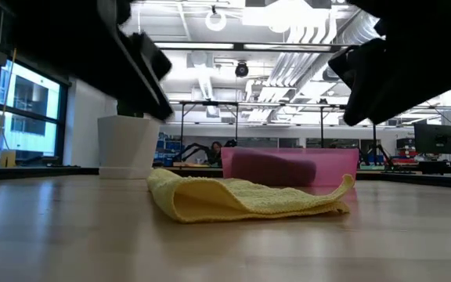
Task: Roll microfiber towels into tight, uniform cylinder then place into a basket
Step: Roll the yellow microfiber cloth
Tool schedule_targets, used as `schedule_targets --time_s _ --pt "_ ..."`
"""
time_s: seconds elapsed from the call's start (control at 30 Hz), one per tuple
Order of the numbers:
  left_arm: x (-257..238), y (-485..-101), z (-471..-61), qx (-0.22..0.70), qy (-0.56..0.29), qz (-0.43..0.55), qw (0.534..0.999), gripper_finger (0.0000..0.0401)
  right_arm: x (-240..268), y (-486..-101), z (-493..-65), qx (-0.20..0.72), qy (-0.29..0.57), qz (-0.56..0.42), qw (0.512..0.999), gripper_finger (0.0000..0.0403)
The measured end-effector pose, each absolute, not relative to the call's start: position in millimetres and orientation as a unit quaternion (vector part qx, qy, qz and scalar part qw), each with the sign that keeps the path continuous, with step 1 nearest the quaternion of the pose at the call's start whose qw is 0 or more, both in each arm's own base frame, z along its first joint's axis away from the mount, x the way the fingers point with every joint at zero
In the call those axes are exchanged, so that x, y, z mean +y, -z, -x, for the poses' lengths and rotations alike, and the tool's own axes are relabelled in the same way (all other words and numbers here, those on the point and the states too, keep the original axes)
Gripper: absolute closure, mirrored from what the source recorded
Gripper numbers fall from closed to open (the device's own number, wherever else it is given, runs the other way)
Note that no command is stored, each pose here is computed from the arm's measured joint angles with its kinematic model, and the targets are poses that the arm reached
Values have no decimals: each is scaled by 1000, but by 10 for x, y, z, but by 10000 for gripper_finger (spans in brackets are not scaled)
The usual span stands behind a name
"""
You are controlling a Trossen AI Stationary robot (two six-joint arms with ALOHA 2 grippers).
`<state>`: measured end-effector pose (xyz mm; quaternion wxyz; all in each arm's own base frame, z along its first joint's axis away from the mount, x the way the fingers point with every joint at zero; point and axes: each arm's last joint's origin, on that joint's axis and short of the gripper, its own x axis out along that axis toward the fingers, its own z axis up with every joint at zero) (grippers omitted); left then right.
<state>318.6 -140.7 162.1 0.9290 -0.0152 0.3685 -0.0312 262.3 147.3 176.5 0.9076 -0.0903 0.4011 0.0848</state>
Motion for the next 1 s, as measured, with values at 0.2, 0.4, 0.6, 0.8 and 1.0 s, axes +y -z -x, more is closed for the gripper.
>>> schedule_targets --time_s 0.2,0.4,0.6,0.8,1.0 --pt "-1484 -1266 -3343 370 12 28 928 302 1494 -1768 -2621 395 -132 137 899 254" --pt "-1581 -1229 -3424 373 31 4 927 302 1490 -1666 -2674 402 -130 150 894 251" --pt "-1536 -1200 -3408 391 26 -23 920 302 1538 -1448 -2773 405 -127 154 892 251" --pt "-1437 -1149 -3385 427 18 -33 903 302 1556 -1327 -2806 411 -133 172 886 251" --pt "-1428 -1147 -3387 431 12 -12 902 298 1555 -1328 -2806 410 -132 174 885 251"
